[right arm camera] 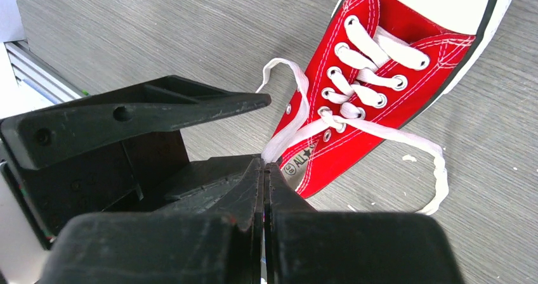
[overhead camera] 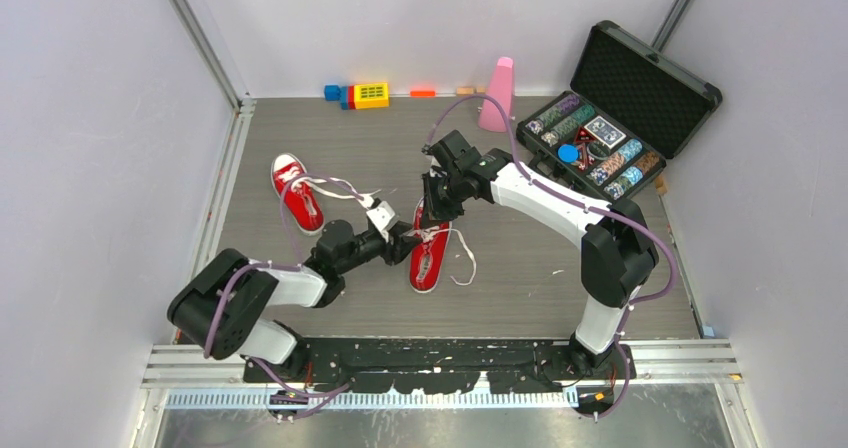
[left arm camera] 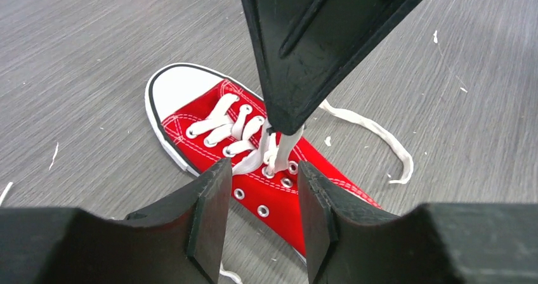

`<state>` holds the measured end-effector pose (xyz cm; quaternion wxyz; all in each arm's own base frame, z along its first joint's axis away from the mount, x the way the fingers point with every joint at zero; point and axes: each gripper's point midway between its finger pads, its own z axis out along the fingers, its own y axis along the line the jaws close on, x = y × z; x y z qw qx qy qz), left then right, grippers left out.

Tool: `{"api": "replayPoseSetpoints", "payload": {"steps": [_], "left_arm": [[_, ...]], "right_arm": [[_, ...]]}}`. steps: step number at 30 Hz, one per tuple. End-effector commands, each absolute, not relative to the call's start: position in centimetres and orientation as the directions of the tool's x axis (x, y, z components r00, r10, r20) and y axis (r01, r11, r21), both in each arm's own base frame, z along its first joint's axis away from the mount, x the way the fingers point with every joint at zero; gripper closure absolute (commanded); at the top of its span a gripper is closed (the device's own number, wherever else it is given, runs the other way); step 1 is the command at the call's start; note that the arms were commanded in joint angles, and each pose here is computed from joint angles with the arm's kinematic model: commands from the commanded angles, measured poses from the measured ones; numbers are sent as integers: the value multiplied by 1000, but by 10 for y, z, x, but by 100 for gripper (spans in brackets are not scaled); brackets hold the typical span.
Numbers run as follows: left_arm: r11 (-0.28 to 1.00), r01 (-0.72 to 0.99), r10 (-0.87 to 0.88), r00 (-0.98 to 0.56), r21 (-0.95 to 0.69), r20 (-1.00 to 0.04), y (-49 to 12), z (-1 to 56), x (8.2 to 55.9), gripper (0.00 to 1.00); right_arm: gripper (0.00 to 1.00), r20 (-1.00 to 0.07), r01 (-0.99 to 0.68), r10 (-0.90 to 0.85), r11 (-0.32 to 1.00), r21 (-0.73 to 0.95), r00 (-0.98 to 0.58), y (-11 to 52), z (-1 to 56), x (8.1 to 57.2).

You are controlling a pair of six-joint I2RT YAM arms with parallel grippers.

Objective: Tie the shoes
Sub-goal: Wrap the shoelace around the shoelace.

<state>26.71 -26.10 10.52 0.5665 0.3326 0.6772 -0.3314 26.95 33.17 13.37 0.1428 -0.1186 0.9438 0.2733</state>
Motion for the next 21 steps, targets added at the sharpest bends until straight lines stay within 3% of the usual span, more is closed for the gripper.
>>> {"api": "replayPoseSetpoints", "payload": {"steps": [1,7,15,21], "left_arm": [[543,839,-6,27,20,-1000,-264,132,275,54],[516,857,-22,39,22,-999,-271,130,280,52],[491,870,-25,47,28,-999,-273,132,282,61],[484,875,-19,38,24,-999,-276,130,285,59]], "right_arm": [[100,-371,-320,-132,799,508,-919,337,155,273],[100,-374,-321,-129,797,512,-918,339,157,274],[100,-374,-322,-130,795,514,-918,339,158,275],[100,-373,-323,-132,795,514,-919,339,157,274]]}}
